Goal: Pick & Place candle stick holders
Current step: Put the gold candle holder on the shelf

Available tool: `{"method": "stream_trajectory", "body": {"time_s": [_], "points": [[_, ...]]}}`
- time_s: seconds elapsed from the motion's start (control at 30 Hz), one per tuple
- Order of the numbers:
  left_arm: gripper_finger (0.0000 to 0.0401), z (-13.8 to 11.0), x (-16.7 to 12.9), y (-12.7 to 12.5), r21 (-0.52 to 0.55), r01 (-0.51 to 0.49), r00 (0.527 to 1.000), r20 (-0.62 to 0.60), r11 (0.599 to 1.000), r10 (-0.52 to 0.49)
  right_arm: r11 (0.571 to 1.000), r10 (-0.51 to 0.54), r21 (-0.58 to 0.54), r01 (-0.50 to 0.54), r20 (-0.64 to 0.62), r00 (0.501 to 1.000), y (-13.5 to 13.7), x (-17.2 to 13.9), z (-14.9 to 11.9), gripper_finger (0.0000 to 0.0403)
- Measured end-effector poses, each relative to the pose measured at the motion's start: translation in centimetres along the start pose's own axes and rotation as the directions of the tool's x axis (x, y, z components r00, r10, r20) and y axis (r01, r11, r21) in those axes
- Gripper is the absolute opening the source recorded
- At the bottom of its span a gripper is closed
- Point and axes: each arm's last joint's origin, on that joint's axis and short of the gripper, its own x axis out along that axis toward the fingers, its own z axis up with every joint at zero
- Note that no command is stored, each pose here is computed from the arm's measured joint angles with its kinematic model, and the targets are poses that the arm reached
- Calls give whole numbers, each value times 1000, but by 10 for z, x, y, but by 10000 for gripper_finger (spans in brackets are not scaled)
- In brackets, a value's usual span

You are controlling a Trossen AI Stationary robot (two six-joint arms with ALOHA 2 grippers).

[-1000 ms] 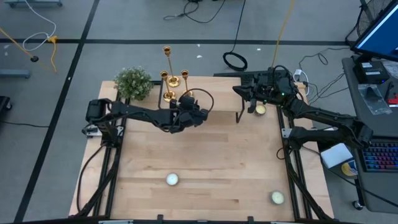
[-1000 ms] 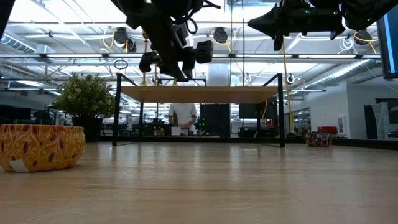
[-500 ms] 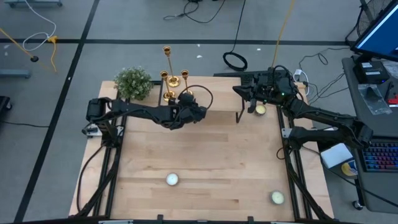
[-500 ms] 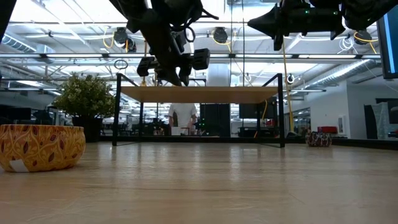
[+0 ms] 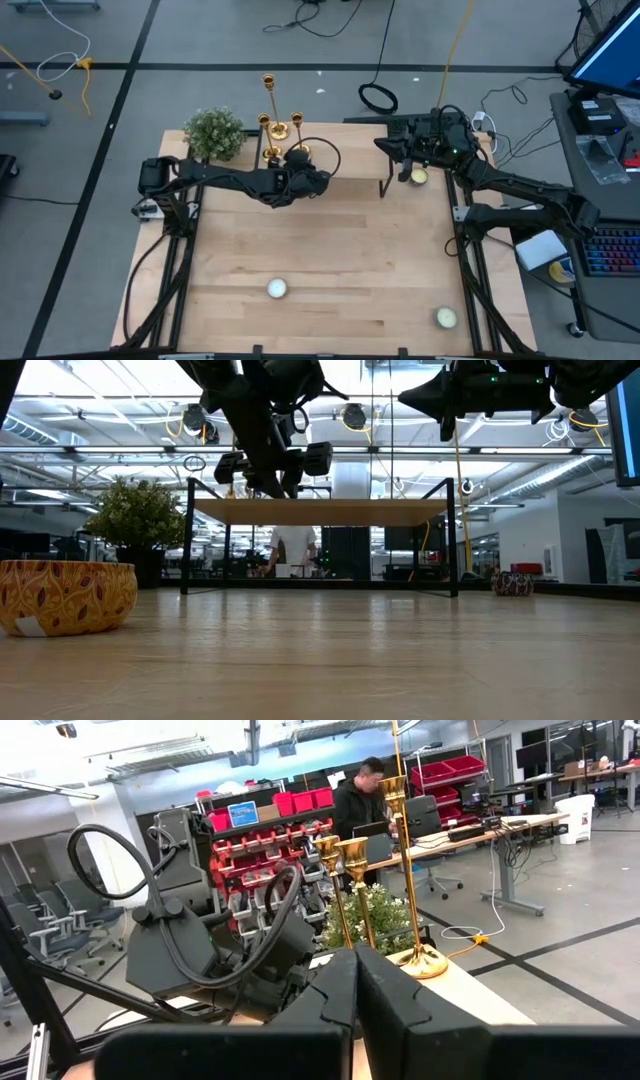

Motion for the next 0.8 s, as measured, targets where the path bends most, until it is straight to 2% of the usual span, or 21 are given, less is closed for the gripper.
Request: {"method": "stream_trajectory", "body": {"time_s": [0.3,0.8], "points": [[92,0,1,2,6,-13,1000,-5,1000,13,1000,-1,0,1,0,1000,0,0,0,1],[92,-4,1,6,-67,-46,999,-24,997,44,1000,-1,0,1,0,1000,0,0,0,1]]}}
